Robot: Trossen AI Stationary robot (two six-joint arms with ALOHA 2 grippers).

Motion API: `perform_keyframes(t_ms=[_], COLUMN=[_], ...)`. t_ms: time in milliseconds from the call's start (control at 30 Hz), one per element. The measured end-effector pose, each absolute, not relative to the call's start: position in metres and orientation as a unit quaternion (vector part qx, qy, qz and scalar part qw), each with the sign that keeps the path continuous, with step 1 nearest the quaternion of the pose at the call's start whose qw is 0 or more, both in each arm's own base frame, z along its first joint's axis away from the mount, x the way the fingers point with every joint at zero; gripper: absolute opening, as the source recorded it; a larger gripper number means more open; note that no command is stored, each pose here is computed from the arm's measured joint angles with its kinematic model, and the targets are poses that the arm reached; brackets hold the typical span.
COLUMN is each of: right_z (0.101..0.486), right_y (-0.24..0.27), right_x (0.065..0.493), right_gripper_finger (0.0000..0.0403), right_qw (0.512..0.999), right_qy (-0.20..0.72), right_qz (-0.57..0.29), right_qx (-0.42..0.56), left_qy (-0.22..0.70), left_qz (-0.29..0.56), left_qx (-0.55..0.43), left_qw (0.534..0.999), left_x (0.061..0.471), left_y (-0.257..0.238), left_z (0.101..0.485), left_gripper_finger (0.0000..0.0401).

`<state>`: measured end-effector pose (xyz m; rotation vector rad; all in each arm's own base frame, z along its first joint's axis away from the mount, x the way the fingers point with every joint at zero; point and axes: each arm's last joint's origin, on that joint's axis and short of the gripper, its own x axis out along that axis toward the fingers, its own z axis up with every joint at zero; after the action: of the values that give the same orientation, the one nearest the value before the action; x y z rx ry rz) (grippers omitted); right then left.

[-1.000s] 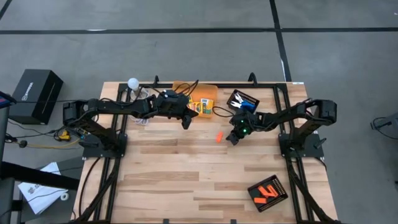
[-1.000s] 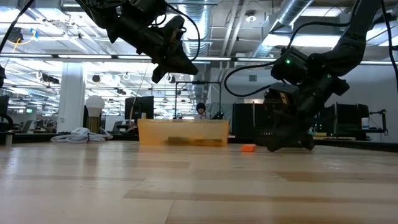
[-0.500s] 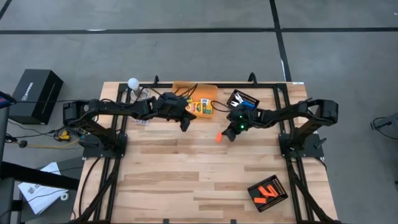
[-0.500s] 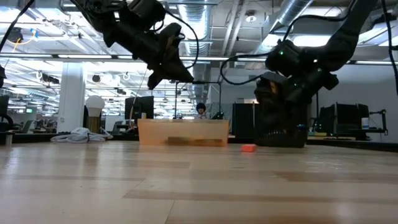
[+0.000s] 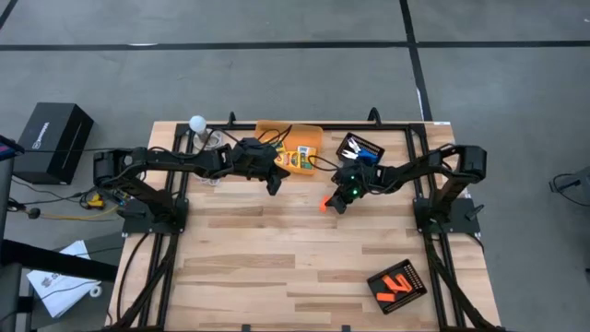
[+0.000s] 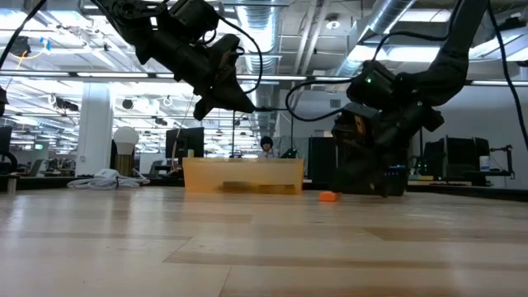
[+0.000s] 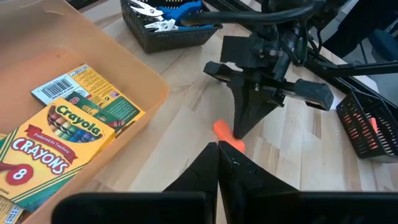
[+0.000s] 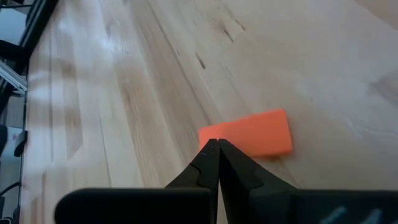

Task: Pick & Place School Supplies
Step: Put the orange eraser into the bottom black bin

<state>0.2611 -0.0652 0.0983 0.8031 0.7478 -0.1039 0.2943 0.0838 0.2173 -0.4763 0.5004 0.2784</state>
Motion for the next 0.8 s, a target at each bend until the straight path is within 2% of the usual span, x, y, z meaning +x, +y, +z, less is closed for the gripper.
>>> perform_keyframes(t_ms=[800], right_z=[0.086], right_y=[-0.061], right_x=[0.258], right_gripper_finger=[0.0], right_qw=[0.826], right_qy=[0.403], right_qz=[-0.04], right_qx=[0.392], left_qy=[0.245], left_qz=[0.137], left_qx=[-0.234], left_qw=[0.931], left_x=[0.294], left_y=[0.084], left_z=[0.217], left_gripper_finger=[0.0001])
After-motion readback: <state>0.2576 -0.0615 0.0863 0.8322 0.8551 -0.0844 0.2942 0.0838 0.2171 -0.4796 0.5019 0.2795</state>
